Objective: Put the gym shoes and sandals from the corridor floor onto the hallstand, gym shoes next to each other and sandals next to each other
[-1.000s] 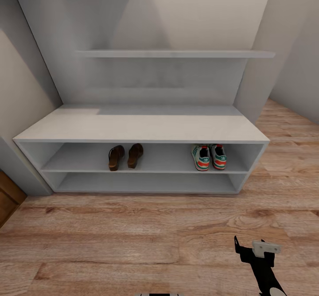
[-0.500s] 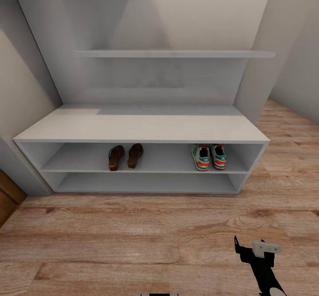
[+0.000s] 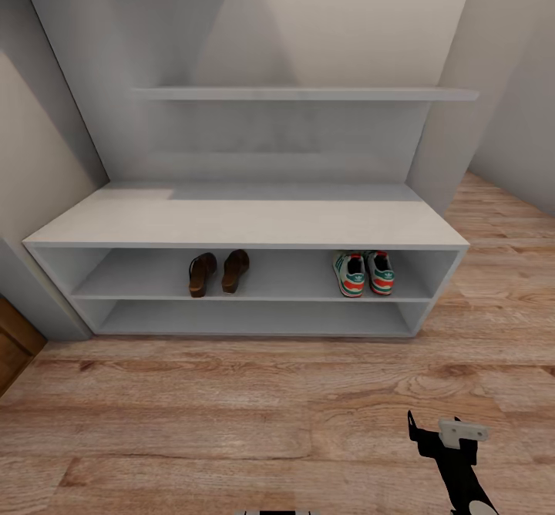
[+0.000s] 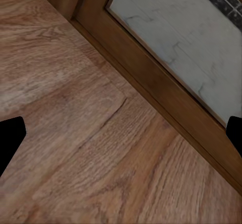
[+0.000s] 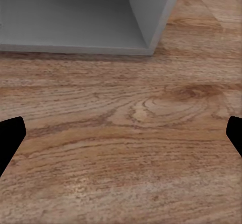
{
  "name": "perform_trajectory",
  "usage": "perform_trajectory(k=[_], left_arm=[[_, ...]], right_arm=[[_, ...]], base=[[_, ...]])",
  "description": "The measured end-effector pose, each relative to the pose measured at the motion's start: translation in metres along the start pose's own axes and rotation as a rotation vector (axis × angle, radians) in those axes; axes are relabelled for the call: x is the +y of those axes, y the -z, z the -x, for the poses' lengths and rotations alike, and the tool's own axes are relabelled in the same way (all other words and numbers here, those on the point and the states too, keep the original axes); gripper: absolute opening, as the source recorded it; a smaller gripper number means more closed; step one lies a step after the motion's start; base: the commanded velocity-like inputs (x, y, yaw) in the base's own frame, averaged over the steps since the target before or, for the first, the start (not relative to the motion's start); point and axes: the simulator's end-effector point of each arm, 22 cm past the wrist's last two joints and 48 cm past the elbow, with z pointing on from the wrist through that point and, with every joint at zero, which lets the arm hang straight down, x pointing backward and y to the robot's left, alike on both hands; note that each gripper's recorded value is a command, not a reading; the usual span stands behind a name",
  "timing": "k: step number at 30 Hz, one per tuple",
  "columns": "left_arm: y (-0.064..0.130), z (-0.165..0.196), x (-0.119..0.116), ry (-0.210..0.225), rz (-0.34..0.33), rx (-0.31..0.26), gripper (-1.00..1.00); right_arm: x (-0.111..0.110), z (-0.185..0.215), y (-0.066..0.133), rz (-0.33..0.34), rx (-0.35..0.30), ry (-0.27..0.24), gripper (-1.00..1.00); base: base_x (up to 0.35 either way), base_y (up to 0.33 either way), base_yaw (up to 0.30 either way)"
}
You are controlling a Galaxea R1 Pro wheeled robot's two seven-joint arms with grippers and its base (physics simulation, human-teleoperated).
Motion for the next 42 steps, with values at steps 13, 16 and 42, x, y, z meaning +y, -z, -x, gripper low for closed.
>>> perform_trajectory(k=[13, 16, 42], left_arm=[[0.002, -0.0023, 0.0047, -0.003, 0.011, 0.005, 1.0], [0.0021, -0.0024, 0.005, -0.004, 0.012, 0.005, 1.0], [0.0028, -0.0036, 0.007, -0.007, 0.015, 0.007, 1.0]], right_arm=[[-0.0001, -0.0001, 0.0, 0.0, 0.0, 0.0, 1.0], [-0.0001, -0.0001, 0.0, 0.0, 0.0, 0.0, 1.0], [0.0, -0.0001, 0.0, 0.0, 0.0, 0.0, 1.0]], base=[[0.0, 0.0, 0.0], [0.0, 0.0, 0.0], [0.0, 0.0, 0.0]])
